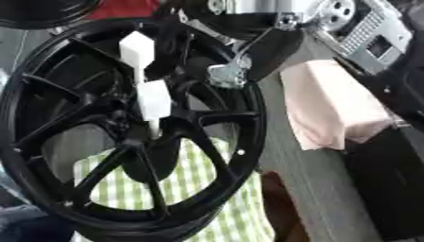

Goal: Pull the pin out of the wheel hub.

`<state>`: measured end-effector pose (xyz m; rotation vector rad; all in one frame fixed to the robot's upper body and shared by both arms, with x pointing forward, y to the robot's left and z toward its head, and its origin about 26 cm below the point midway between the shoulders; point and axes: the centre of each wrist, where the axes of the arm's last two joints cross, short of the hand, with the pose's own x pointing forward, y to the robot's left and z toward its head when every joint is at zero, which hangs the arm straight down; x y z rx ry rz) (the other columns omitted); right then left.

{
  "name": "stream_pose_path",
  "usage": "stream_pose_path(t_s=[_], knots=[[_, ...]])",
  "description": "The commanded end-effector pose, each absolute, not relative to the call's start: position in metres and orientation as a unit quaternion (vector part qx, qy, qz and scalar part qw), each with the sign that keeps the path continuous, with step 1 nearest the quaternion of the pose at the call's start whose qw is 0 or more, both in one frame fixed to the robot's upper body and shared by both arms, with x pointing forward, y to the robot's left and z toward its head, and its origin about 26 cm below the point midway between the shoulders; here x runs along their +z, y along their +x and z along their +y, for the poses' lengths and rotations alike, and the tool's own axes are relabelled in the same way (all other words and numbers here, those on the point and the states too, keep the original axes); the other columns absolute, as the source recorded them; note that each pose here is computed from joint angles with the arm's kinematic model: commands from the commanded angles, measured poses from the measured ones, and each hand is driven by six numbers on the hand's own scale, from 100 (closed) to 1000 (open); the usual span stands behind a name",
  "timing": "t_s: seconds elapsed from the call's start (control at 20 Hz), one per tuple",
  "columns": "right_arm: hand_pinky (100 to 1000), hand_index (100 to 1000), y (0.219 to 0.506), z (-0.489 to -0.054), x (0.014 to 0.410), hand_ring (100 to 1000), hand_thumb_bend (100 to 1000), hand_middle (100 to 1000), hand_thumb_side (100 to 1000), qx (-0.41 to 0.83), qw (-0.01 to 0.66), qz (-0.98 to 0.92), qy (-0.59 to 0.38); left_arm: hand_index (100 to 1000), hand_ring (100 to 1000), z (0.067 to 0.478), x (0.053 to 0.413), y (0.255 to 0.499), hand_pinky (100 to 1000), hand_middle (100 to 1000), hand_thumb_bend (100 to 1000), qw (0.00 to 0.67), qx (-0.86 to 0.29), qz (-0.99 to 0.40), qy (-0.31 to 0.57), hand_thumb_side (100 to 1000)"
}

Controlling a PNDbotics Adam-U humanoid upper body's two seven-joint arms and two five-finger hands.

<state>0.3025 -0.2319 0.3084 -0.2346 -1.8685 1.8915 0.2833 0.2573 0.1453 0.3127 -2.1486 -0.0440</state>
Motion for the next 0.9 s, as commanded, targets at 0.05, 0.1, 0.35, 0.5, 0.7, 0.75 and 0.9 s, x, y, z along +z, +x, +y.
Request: stream_pose_path(t_s=[0.05,0.1,0.35,0.5,0.7,0.75,0.9], knots=[[894,843,0.299,-0.231,0.316,993,100,732,608,0.699,0.226,-0.670,-0.105,798,744,0.259,0.152,0.281,901,623,192,0.455,-0.022,-0.880,0.134,711],[890,846,0.299,-0.231,0.316,989,100,734,601,0.701,0.226,-0.668,-0.108,798,744,0.259,0.152,0.281,901,623,192,0.455,-0.022,-0.880,0.134,712],[852,867,0.299,-0.230,0.316,910,100,758,579,0.714,0.220,-0.649,-0.142,798,744,0.258,0.151,0.281,901,623,192,0.457,-0.023,-0.879,0.135,713],[863,866,0.299,-0.228,0.312,938,100,776,580,0.722,0.216,-0.637,-0.160,798,744,0.258,0.151,0.281,902,623,192,0.458,-0.023,-0.878,0.134,715],[873,871,0.300,-0.223,0.303,968,100,789,591,0.729,0.212,-0.626,-0.177,798,744,0.257,0.151,0.281,902,623,191,0.459,-0.024,-0.878,0.133,715],[871,872,0.300,-0.222,0.302,963,100,789,595,0.730,0.210,-0.625,-0.180,798,744,0.257,0.151,0.281,902,623,191,0.459,-0.024,-0.878,0.134,716],[867,871,0.301,-0.218,0.300,952,100,786,602,0.731,0.205,-0.625,-0.182,798,744,0.258,0.150,0.281,903,622,190,0.460,-0.023,-0.877,0.135,717]])
